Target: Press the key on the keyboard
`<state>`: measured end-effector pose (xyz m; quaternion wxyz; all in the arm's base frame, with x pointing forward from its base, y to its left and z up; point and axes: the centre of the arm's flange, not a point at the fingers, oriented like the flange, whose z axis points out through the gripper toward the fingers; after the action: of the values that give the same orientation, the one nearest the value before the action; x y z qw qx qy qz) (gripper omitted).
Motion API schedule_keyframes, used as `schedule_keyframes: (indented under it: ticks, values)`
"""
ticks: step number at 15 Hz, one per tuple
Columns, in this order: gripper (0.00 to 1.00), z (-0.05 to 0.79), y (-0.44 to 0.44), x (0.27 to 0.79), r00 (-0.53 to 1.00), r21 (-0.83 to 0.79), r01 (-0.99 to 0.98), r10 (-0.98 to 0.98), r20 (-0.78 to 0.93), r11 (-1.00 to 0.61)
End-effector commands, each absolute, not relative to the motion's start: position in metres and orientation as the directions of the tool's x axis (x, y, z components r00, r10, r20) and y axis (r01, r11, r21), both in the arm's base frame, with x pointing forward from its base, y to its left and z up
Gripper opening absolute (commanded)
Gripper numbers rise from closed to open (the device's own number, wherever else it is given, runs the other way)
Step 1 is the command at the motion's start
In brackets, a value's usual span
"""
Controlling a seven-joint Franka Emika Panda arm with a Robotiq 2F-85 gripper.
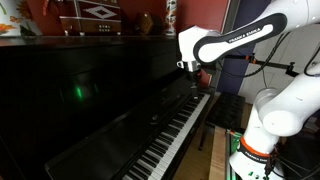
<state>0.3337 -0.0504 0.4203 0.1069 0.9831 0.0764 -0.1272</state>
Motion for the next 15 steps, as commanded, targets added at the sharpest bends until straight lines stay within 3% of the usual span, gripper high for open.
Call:
schedule_keyframes:
  ticks: [1,11,15]
  values:
    - [1.00,0.422,-0.051,0.333,0.958,0.191,0.176,0.123,-0.261,-0.966]
    - [1.00,0.426,-0.044,0.339,0.957,0.195,0.192,0.139,-0.256,-0.962]
    - [1.00,0.380,0.038,0.357,0.932,0.074,0.325,0.305,-0.197,-0.943]
